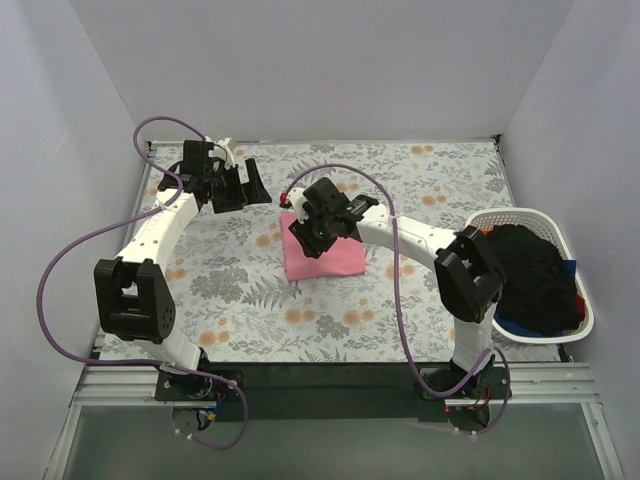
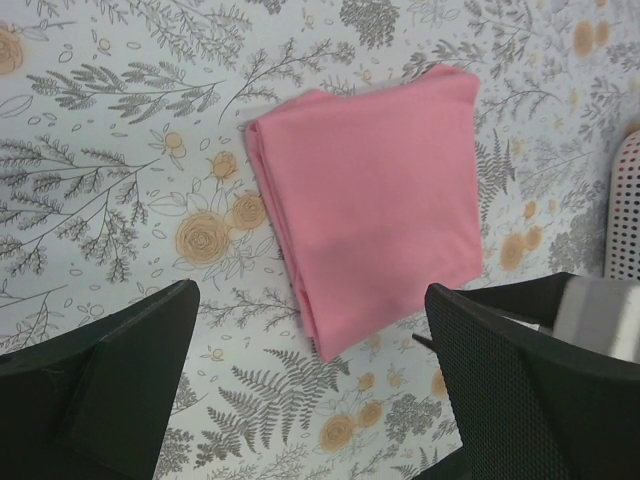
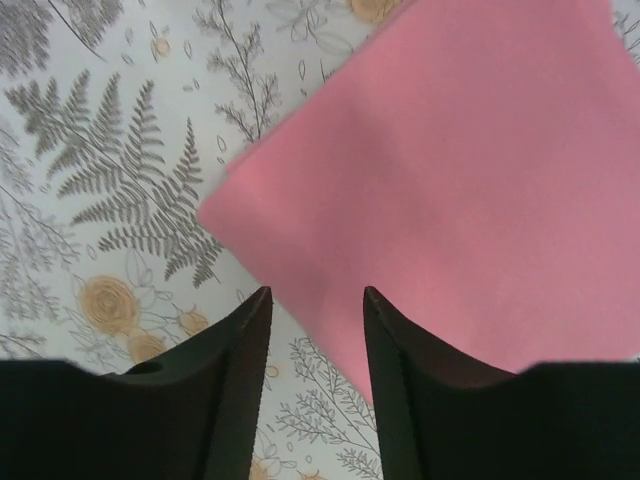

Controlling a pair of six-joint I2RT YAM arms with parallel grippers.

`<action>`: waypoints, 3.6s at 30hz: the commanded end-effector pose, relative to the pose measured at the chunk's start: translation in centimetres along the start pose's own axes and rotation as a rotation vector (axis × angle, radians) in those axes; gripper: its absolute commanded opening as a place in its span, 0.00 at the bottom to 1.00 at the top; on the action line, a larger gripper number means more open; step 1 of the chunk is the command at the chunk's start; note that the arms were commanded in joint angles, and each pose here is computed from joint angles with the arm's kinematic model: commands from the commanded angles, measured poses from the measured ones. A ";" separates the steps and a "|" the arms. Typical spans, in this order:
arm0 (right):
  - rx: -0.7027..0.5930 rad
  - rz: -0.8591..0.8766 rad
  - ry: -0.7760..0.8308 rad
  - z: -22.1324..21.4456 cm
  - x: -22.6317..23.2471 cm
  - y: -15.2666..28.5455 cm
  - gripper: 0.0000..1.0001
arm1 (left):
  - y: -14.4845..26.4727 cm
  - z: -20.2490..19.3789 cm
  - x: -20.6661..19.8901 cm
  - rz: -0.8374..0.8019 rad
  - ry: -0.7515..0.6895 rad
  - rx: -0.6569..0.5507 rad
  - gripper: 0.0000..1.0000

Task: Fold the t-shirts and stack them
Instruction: Neatly place the folded tshirt to the corner

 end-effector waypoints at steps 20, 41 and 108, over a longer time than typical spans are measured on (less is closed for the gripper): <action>0.315 -0.174 -0.144 -8.6 -14.2 -3.0 0.44 | 1.9 -1.2 1.1 0.092 -0.062 0.011 0.97; 0.384 -0.459 -0.271 -15.6 -38.2 4.9 0.58 | 1.4 -1.5 1.8 0.116 -0.078 0.041 0.97; 0.308 -0.597 -0.638 -20.9 -45.3 8.4 0.96 | 1.6 -2.4 2.2 0.137 -0.066 0.088 0.97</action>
Point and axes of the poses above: each gripper's point midway between its finger pads, its own y axis back along the fingers, its own x axis along the line the jaws close on, z = x × y, the point moved 4 cm from there along y, back along the fingers, and after that the axes turned 4 degrees about -y, right-handed, at the moved point
